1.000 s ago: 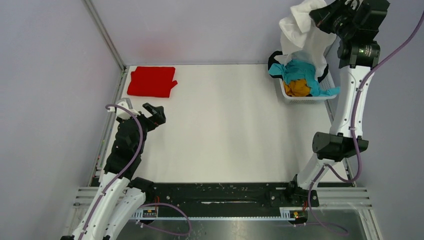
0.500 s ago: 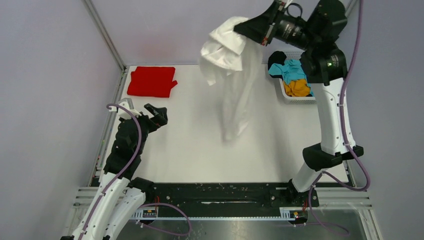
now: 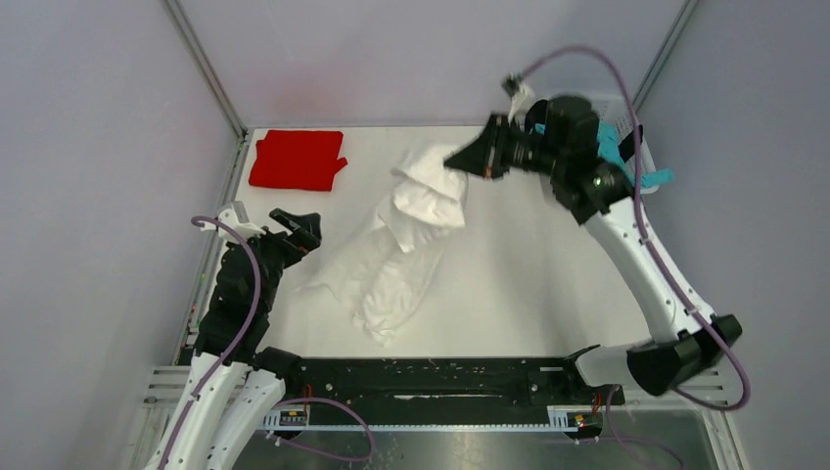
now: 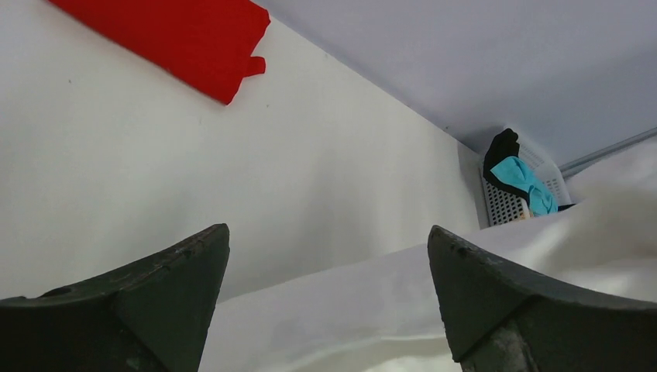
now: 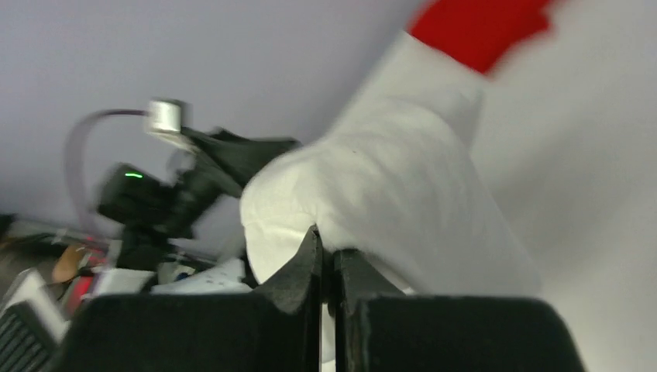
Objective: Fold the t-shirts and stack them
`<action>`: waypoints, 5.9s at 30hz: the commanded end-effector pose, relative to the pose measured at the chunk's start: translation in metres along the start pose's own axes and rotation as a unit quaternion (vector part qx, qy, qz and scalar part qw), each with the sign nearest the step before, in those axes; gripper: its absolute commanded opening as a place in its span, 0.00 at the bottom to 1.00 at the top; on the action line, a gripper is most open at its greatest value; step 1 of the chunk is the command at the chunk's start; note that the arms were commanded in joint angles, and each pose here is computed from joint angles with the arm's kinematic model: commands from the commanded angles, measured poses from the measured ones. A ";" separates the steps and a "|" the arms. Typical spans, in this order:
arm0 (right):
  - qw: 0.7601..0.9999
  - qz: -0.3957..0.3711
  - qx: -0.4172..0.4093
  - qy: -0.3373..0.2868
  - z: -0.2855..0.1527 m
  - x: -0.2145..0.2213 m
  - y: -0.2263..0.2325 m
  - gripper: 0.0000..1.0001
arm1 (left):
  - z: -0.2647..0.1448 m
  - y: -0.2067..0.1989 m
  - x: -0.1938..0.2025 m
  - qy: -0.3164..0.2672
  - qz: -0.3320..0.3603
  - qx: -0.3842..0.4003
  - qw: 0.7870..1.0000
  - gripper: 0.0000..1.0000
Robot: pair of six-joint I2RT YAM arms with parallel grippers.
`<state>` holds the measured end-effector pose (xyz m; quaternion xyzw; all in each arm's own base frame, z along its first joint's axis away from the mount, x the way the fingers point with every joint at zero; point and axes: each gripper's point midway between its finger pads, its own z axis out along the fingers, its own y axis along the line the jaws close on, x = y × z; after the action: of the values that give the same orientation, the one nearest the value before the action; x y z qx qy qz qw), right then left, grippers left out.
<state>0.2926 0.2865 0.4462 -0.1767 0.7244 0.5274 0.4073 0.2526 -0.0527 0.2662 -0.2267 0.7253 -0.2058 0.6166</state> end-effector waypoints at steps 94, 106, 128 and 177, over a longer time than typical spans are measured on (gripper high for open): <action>0.737 -0.107 0.584 0.324 -0.015 0.224 -0.368 0.63 | 0.074 0.040 0.116 0.305 -0.022 -0.127 0.944 0.00; 0.747 -0.111 0.632 0.174 -0.047 0.143 -0.340 0.00 | 0.075 0.025 0.086 0.266 -0.022 -0.116 0.957 0.00; 0.750 -0.231 0.563 -0.260 -0.287 -0.017 -0.062 0.00 | -0.079 -0.047 -0.176 -0.151 -0.070 -0.053 0.985 0.00; 0.781 -0.062 0.616 0.089 -0.107 0.059 -0.337 0.92 | 0.154 0.092 0.050 0.198 -0.012 -0.255 0.946 0.00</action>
<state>0.4587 0.0619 0.1725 0.0135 0.9144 -0.1127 0.3886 0.3752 -0.0067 0.1264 -0.3499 0.8698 -0.0359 0.3460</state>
